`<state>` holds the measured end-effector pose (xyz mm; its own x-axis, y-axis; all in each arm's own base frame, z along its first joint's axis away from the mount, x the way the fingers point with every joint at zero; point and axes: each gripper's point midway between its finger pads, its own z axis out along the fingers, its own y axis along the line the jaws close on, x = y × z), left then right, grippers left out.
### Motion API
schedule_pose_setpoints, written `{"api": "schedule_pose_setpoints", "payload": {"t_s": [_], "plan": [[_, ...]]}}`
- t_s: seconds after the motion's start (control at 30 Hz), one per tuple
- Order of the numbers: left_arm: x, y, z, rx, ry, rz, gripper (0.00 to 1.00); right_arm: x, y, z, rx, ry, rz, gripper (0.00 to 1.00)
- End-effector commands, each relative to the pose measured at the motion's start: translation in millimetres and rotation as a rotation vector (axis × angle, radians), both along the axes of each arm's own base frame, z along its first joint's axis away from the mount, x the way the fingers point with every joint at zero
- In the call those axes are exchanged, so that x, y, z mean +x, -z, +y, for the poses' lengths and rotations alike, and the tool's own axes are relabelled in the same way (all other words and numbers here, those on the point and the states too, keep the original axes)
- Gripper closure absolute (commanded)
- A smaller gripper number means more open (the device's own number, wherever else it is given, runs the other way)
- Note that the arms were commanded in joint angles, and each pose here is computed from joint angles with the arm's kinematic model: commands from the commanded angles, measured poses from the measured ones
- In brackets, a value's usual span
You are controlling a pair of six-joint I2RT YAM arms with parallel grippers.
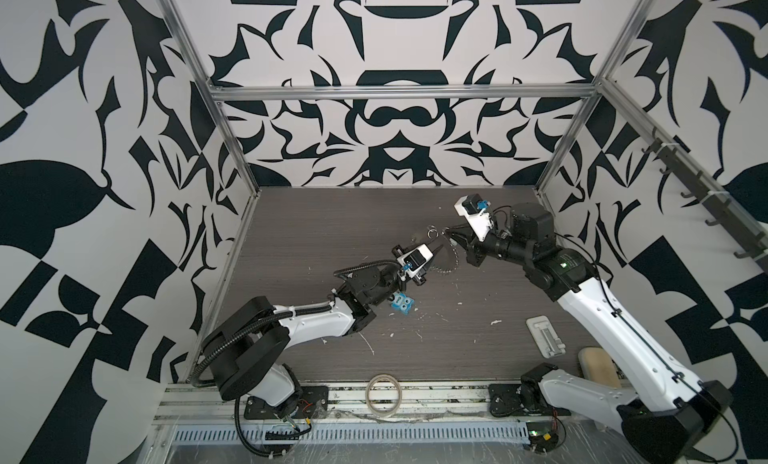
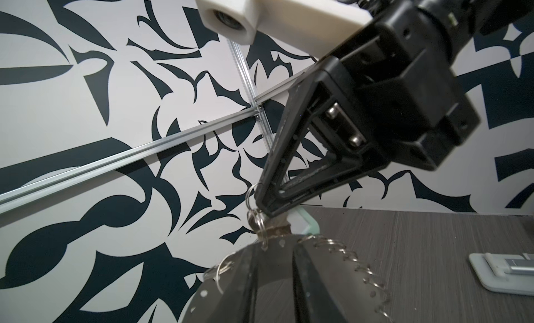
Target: Remove the keys from the keyring
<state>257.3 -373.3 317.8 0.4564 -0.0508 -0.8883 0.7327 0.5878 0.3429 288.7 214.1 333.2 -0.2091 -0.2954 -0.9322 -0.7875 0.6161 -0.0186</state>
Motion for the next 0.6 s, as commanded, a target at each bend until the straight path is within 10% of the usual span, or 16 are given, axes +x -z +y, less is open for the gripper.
{"api": "schedule_pose_setpoints", "payload": {"t_s": [0.0, 0.57], "plan": [[5.1, -21.6, 2.5, -0.082, -0.012, -0.020, 0.77, -6.0, -38.2, 1.8, 0.080, -0.023, -0.095, 1.00], [15.7, -21.0, 0.1, -0.091, -0.015, 0.011, 0.84, -12.2, -37.0, 4.8, 0.092, -0.052, -0.078, 1.00]]}}
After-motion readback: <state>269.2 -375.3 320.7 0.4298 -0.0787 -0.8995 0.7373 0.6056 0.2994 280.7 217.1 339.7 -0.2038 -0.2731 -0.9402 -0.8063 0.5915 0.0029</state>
